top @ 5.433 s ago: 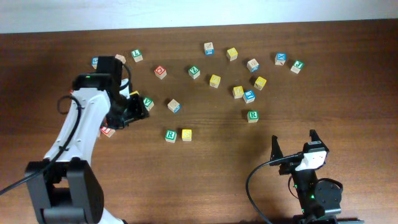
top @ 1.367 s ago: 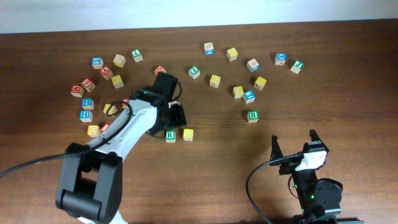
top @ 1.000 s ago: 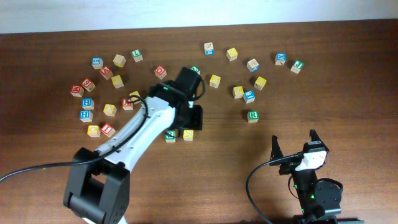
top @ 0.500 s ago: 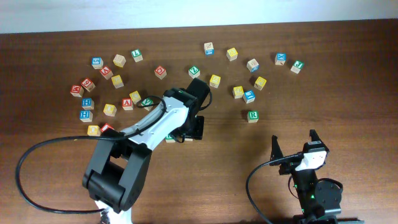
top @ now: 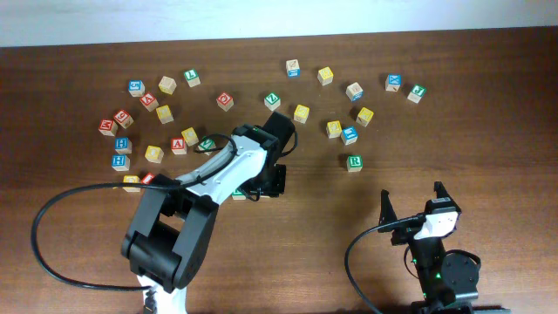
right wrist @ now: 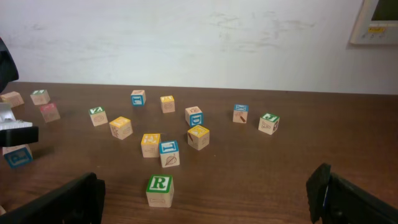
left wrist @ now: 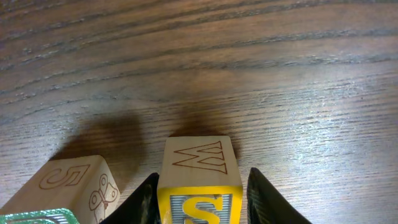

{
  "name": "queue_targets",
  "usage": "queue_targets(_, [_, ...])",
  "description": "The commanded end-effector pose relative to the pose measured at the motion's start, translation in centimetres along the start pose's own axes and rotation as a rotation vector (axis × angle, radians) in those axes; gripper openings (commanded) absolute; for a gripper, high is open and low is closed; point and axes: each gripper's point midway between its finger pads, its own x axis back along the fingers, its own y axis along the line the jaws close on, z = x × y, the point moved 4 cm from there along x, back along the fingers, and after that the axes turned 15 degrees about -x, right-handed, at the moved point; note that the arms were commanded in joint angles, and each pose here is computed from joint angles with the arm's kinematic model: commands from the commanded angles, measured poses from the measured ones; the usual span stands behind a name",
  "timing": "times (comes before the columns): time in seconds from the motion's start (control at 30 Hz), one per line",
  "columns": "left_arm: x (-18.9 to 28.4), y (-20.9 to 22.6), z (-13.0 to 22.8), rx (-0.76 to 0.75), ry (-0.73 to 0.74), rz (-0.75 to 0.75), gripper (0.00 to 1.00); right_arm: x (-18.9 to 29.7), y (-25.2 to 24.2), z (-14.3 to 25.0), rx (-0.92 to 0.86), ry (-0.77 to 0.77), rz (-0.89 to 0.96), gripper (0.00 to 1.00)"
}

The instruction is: Spell out RSS

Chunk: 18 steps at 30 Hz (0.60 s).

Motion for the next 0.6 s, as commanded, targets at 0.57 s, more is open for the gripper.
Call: queue_targets(0.57, [-0.4,2.2,0.8,0.224,0.042,-0.057,0.33,0.0,-0.3,0.2,0.003,0.001,0.016,0.98])
